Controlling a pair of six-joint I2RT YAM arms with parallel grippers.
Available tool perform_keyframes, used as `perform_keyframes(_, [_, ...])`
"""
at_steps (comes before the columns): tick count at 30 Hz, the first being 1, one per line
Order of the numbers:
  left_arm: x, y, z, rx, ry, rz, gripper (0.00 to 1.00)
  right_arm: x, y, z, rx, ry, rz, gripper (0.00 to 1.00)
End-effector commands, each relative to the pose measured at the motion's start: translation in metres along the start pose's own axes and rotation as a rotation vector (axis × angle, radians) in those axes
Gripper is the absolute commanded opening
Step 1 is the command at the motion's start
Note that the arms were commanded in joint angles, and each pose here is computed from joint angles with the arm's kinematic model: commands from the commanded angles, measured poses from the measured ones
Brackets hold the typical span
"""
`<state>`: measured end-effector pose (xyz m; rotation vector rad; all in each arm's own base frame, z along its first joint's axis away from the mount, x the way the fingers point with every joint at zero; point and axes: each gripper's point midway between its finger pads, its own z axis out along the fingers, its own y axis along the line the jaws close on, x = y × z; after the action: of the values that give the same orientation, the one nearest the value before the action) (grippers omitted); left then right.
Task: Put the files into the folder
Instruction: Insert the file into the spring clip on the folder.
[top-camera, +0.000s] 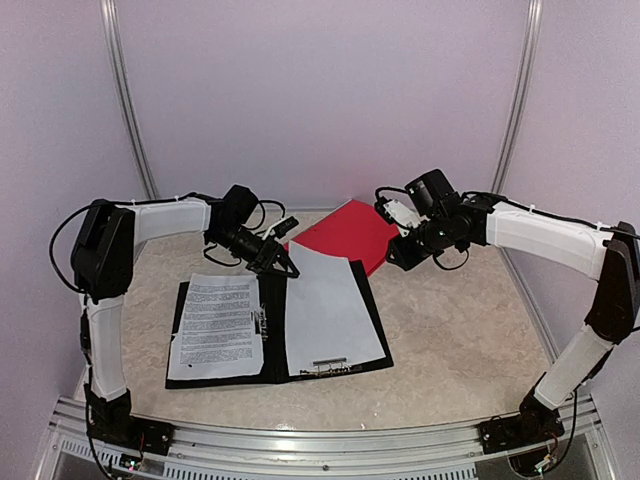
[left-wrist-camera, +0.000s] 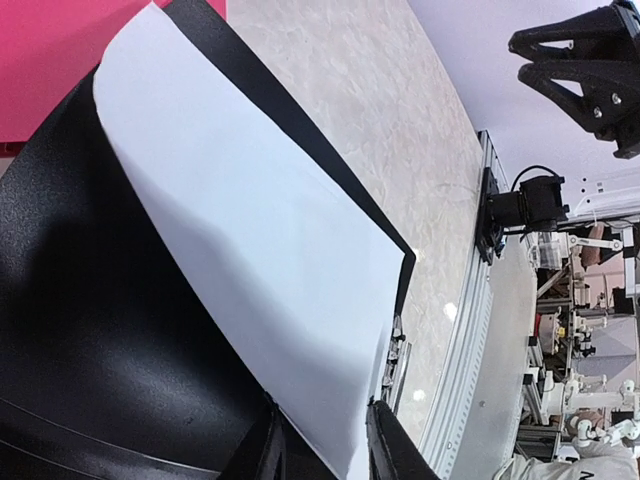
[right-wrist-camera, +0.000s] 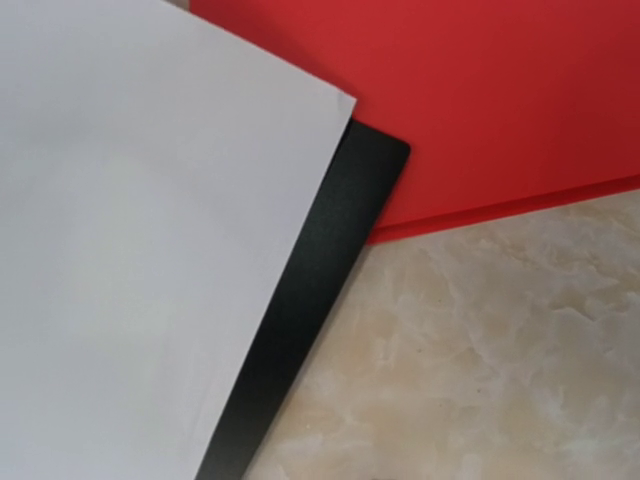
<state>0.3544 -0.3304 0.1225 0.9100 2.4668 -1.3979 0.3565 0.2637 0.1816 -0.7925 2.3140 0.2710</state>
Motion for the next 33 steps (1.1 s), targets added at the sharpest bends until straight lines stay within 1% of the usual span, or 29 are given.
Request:
perform_keyframes(1, [-0.009,0.014,0.005,-0.023,-0.010,-0.001,0.24,0.002,-0.001,-0.004,0.000,-0.005,0.017,0.21])
perform_keyframes(4, [-0.007,0.016,0.010,-0.015,0.005,0.005,0.15,0.003,-0.001,-0.004,0.001,-0.004,0.017,0.20])
perform_keyframes(6, [-0.005,0.016,0.012,-0.013,0.017,0.007,0.13,0.004,-0.001,-0.003,-0.001,-0.001,0.017,0.20])
perform_keyframes(15, [0.003,0.024,0.015,-0.037,0.047,-0.016,0.12,0.006,0.004,0.001,-0.030,0.004,0.020,0.20])
perform_keyframes(25, [0.008,0.025,0.012,-0.064,0.052,-0.031,0.13,0.006,0.005,0.001,-0.034,0.007,0.021,0.19])
perform_keyframes(29, [0.010,0.026,0.007,-0.093,0.050,-0.035,0.18,0.007,0.005,0.002,-0.038,0.010,0.021,0.19])
perform_keyframes(33, [0.012,0.026,0.004,-0.117,0.047,-0.027,0.32,0.008,0.007,0.003,-0.045,0.011,0.021,0.20])
